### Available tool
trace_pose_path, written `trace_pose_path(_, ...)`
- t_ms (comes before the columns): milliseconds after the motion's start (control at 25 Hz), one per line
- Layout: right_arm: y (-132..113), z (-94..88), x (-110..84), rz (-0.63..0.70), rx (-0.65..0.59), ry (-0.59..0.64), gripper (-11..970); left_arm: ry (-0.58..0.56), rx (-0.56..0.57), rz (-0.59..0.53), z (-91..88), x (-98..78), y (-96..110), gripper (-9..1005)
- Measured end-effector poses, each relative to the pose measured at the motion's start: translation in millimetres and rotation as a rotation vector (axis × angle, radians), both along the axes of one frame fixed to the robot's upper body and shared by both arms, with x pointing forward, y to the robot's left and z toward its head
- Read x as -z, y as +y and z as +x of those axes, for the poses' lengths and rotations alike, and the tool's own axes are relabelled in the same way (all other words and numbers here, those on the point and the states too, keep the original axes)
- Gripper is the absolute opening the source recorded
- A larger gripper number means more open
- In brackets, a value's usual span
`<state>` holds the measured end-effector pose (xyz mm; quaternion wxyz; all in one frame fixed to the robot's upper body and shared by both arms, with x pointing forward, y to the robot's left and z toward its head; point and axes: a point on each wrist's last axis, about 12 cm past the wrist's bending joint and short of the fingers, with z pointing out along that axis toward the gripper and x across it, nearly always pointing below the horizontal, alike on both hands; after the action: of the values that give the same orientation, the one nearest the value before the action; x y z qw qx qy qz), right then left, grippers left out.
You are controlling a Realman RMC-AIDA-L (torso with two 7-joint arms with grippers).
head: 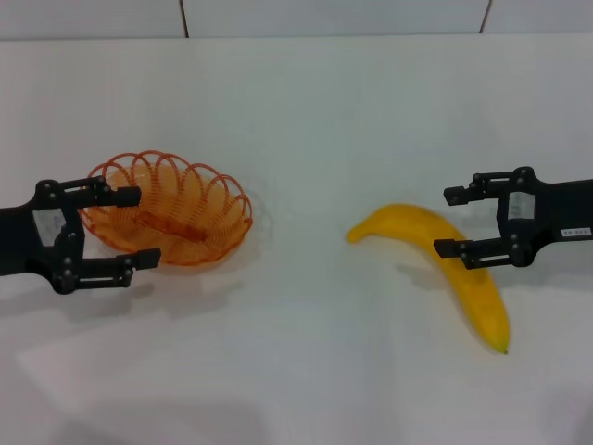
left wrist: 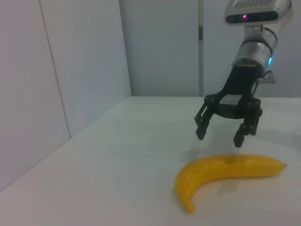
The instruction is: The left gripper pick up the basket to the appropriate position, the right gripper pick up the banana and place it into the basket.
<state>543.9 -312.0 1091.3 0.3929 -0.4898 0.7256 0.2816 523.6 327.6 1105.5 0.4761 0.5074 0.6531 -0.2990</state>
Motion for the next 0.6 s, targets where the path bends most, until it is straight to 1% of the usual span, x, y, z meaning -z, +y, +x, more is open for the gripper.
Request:
trace_pose_path(400,1,0.2,0.8,-0.005,0.0,0.003,759,0.007,-0.012,-0.004,0.7,1.0,-1,797)
trace_pose_path(520,2,0.2,1.1,-0.004,0.0,0.003,759,0.041,-0.041,-0.03,3.8,-1.0,-2,797)
trace_pose_path(600,2,0.2,1.1,-0.004,0.0,0.003,759,0.083,-0.089,-0.045,10.9,-4.6,-2,797)
